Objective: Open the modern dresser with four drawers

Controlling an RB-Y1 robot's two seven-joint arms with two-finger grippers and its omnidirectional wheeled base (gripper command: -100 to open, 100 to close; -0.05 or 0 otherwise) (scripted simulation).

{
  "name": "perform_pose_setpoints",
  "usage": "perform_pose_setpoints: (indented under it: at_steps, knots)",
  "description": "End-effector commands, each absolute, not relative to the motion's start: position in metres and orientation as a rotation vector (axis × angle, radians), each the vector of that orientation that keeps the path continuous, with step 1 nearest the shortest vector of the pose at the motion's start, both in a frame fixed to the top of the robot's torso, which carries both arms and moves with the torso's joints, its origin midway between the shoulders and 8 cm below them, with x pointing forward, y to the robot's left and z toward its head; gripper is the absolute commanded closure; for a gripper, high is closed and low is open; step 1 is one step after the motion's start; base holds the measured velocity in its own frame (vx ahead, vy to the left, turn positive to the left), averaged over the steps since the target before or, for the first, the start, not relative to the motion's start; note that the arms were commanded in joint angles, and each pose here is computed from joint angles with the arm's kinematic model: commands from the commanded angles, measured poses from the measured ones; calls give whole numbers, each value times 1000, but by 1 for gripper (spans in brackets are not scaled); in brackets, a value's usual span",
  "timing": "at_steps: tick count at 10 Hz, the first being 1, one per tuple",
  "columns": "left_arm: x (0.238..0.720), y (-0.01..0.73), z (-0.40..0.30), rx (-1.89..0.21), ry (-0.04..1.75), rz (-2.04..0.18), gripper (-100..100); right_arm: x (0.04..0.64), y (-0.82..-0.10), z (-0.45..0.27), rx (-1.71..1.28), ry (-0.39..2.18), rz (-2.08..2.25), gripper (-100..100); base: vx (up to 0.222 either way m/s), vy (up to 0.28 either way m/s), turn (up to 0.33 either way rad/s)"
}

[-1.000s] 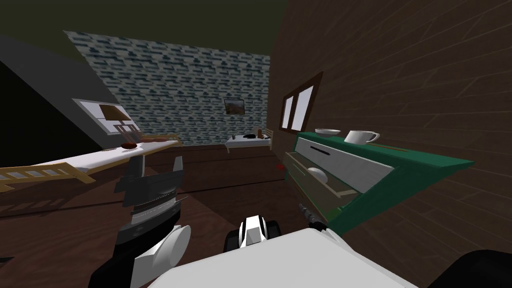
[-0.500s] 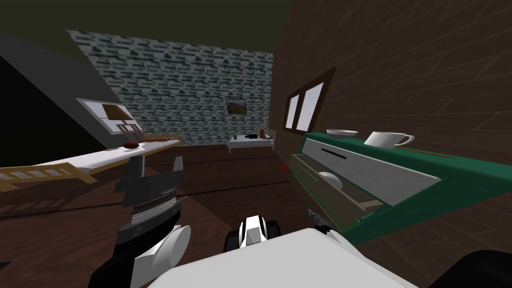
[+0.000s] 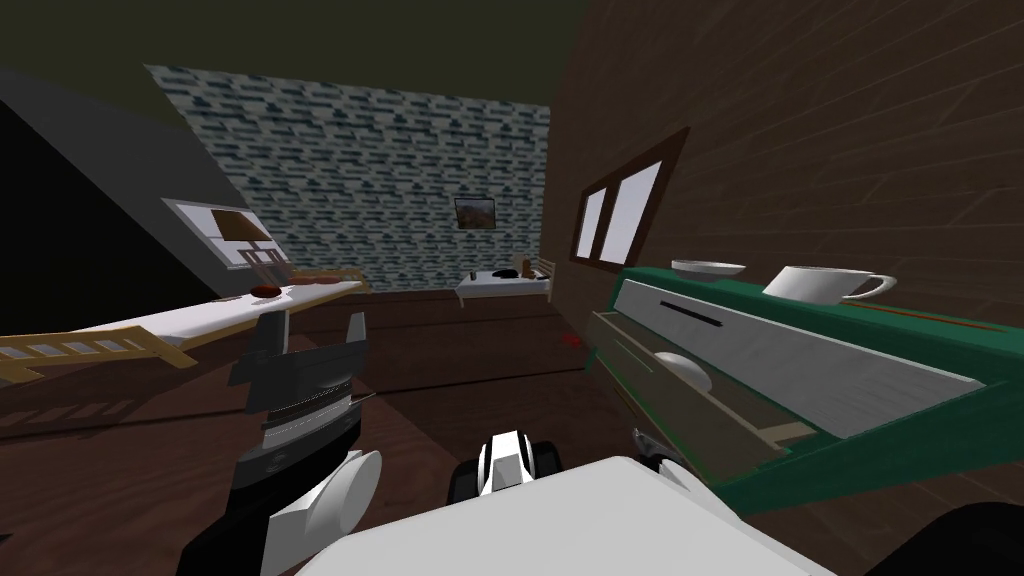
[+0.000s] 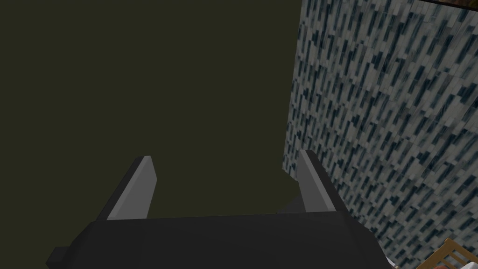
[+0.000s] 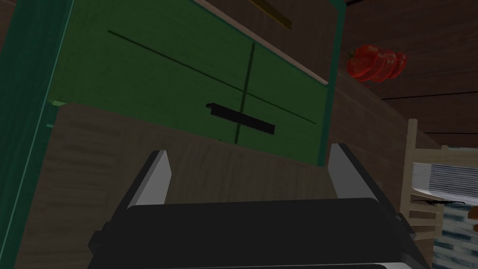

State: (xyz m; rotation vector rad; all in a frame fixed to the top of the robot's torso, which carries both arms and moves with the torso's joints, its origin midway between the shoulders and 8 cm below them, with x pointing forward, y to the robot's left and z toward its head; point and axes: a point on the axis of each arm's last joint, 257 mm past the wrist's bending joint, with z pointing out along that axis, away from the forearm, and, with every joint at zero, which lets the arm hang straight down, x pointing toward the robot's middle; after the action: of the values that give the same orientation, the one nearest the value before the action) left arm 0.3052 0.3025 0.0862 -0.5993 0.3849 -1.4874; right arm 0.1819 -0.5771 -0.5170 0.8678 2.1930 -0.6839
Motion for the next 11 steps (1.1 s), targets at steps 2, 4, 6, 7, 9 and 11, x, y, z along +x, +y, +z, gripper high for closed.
perform_pose_setpoints:
  at_steps: [2,4,6,7,9,11]
  knots:
    - [305,303,86,-599,385,-1487,0,152,-622,-504,829,2201,-906,-100,130,70,16]
    - [305,303,86,-599,385,-1487,0,140,-642,-497,811,2200,-1005,-100,185,61,31]
    - [305,303,86,-599,385,-1487,0,131,-660,-487,791,2191,-1097,-100,119,72,16]
    - [305,303,86,-599,385,-1487,0,123,-677,-476,772,2179,-1185,-100,82,58,28]
    - [305,303,86,-599,385,-1487,0,115,-693,-464,753,2165,-1268,-100,149,57,23]
    - [305,303,86,-599,385,-1487,0,104,-721,-438,717,2127,-1417,-100,128,58,27]
